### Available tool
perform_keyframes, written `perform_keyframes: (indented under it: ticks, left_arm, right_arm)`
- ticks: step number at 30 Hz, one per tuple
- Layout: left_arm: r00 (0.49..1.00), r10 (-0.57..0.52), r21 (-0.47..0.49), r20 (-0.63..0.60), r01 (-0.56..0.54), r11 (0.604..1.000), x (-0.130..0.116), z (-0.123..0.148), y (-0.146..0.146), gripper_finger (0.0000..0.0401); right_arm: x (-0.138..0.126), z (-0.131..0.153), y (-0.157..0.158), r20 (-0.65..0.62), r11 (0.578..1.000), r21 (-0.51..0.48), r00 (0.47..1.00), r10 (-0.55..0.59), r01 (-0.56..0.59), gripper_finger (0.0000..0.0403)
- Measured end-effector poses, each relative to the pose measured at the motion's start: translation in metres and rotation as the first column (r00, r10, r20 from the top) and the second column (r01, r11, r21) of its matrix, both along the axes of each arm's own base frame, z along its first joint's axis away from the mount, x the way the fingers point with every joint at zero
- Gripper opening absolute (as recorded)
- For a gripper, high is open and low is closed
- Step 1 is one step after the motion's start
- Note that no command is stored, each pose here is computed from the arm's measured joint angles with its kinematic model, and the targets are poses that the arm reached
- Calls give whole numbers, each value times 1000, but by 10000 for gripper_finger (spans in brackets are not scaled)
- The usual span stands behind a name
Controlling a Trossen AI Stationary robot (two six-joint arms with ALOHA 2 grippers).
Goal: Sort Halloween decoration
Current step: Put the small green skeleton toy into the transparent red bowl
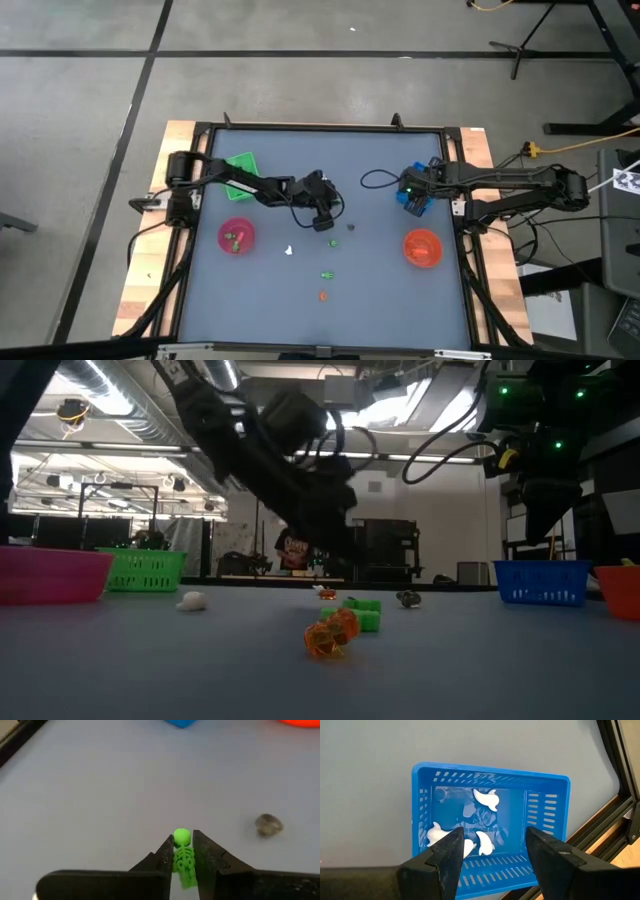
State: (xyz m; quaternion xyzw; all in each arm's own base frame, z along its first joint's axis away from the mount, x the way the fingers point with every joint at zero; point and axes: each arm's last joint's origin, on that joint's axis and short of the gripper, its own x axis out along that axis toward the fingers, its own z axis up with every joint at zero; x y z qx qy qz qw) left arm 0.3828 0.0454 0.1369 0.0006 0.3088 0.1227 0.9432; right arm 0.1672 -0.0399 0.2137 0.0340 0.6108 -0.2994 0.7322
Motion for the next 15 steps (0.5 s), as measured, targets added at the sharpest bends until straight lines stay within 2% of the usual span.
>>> perform_keyframes:
  ticks: [7,15]
  left_arm:
    - [999,-27,1,23,27,1000,-21,58,-12,32]
    - [992,-105,-6,68,106,994,-73,134,-42,35]
  right_arm:
    - [0,0,0,0,1000,0,1000,0,0,211]
    - [0,0,0,0,1000,0,1000,0,0,211]
